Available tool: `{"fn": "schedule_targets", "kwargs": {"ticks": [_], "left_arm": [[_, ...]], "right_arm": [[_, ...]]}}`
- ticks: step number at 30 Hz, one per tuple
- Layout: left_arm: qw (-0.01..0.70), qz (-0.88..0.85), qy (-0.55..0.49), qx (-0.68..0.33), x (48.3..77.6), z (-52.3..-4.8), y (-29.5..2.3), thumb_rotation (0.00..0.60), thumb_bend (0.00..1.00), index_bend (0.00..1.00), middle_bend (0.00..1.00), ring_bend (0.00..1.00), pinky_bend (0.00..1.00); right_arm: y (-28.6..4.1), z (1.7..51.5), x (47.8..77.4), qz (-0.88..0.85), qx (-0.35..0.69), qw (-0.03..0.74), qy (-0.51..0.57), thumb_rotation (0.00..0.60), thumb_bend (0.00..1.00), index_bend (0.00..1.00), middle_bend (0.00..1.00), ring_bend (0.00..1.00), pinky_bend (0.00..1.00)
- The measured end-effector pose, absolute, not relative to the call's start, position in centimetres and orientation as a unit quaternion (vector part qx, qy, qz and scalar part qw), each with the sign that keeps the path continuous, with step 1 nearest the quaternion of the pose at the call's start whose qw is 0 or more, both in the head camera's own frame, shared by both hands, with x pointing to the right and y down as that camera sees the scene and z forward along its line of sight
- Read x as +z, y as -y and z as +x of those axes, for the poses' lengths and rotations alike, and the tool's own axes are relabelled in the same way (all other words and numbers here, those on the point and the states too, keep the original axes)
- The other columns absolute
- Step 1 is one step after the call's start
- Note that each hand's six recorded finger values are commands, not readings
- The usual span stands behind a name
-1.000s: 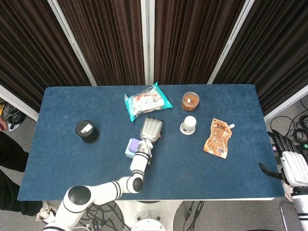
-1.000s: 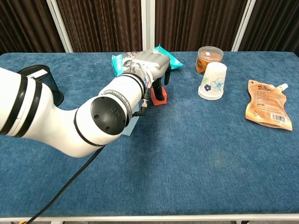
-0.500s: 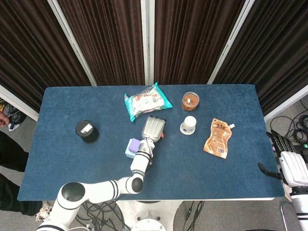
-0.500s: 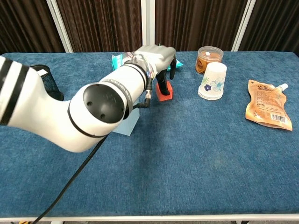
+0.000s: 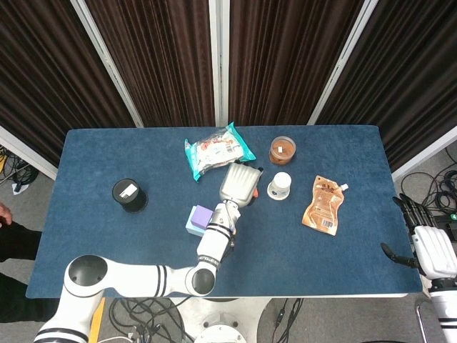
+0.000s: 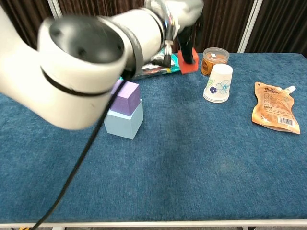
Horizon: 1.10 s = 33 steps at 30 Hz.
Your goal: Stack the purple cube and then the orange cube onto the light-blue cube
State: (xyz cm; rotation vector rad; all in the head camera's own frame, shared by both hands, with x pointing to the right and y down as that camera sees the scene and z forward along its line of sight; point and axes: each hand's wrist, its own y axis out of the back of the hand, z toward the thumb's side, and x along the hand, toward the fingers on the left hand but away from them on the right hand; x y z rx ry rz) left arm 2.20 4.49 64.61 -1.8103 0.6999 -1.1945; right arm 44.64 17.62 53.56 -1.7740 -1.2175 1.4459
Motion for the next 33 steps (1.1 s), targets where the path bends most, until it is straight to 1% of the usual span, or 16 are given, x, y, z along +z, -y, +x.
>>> {"fn": "schedule_targets", "kwargs": {"ticks": [4,8,14,18,21,25,33], "left_arm": [[0.422,-0.724,-0.286,-0.464,62.0,1.3,-4.3,0.6,0.28,0.51,0.66,0.42,0.37],[0.426,-0.722,-0.293,-0.459,59.3,-1.2,-3.9,0.6,0.28,0.51,0.66,0.42,0.37],[0.451,-0.705,-0.289,-0.465,57.0,-5.9,-3.2,0.6,0.28,0.51,0.66,0.42,0.37],[0.473,-0.7,-0.268,-0.463,56.7,-9.3,-4.2,0.6,0.28,0.51,0.66,0.42,0.37],[0.466,-0.717,-0.255,-0.452,56.9,-11.1,-5.5,0.6,0.28,0.51,0.66,0.42,0.37],[0.457,-0.741,-0.239,-0.431,57.0,-11.6,-6.7,0.6,0.28,0.51,0.66,0.42,0.37],[0.469,-0.762,-0.19,-0.404,58.1,-11.4,-8.3,0.6,0.28,0.51,0.66,0.42,0.37]], "right_arm": [[-17.7,44.6,53.6,-0.658,0.538,0.272,0.451,0.6,0.18,0.0,0.0,0.0,0.0],[-17.8,44.3,53.6,-0.658,0.537,0.277,0.448,0.6,0.18,0.0,0.0,0.0,0.0],[-18.0,44.1,53.7,-0.659,0.539,0.28,0.444,0.6,0.18,0.0,0.0,0.0,0.0],[-18.0,44.2,53.6,-0.659,0.537,0.278,0.448,0.6,0.18,0.0,0.0,0.0,0.0],[-18.0,44.2,53.6,-0.659,0.537,0.28,0.446,0.6,0.18,0.0,0.0,0.0,0.0],[-17.9,43.9,53.5,-0.664,0.532,0.29,0.439,0.6,0.18,0.0,0.0,0.0,0.0],[-17.8,44.0,52.6,-0.674,0.501,0.316,0.442,0.6,0.18,0.0,0.0,0.0,0.0]]}}
